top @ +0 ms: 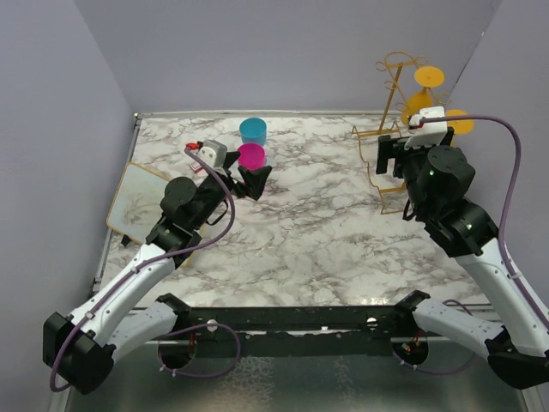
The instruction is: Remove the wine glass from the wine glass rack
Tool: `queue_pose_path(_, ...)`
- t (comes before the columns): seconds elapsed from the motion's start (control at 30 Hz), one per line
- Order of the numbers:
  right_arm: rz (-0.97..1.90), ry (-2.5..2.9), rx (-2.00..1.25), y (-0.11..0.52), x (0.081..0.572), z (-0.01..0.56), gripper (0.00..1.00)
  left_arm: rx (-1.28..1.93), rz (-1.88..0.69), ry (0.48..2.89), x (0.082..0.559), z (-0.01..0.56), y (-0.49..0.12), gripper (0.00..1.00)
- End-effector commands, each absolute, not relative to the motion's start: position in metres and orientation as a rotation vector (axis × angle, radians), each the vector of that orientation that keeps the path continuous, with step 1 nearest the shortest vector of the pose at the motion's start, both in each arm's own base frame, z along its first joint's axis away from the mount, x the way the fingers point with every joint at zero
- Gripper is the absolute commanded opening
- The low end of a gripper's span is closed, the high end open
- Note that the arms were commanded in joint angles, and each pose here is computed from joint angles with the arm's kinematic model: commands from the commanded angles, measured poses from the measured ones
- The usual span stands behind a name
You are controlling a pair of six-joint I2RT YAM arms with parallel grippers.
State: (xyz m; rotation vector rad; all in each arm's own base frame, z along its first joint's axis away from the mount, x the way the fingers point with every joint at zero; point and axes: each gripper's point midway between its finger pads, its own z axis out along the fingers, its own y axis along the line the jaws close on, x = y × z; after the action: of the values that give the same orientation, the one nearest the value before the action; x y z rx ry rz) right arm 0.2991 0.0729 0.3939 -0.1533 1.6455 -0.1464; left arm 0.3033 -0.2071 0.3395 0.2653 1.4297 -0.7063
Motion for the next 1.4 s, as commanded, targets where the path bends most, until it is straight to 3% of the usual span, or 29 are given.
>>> queue_pose_path(0.0, -0.161, 1.564, -0.005, 0.060, 0.305, 0.434, 0.84, 0.426, -0.620, 1.406, 0.286, 0.335, -0.219, 0.99)
queue_pose_path(0.23, -0.136, 1.531, 0.072, 0.053, 0.338, 0.466, 0.84, 0.498, -0.563, 1.413, 0.264, 0.326, -0.225, 0.99)
queue_pose_path(0.57, 0.050, 1.556, 0.228, -0.017, 0.380, 0.469, 0.82, 0.510, -0.560, 1.360, 0.244, 0.333, -0.225, 0.99)
queue_pose_path(1.0, 0.560, 1.523, 0.457, -0.090, 0.354, 0.426, 0.73, 0.531, -0.554, 1.342, 0.233, 0.332, -0.231, 0.99)
queue_pose_path(1.37, 0.619, 1.473, 0.654, -0.118, 0.346, 0.385, 0.68, 0.548, -0.548, 1.324, 0.226, 0.336, -0.233, 0.99)
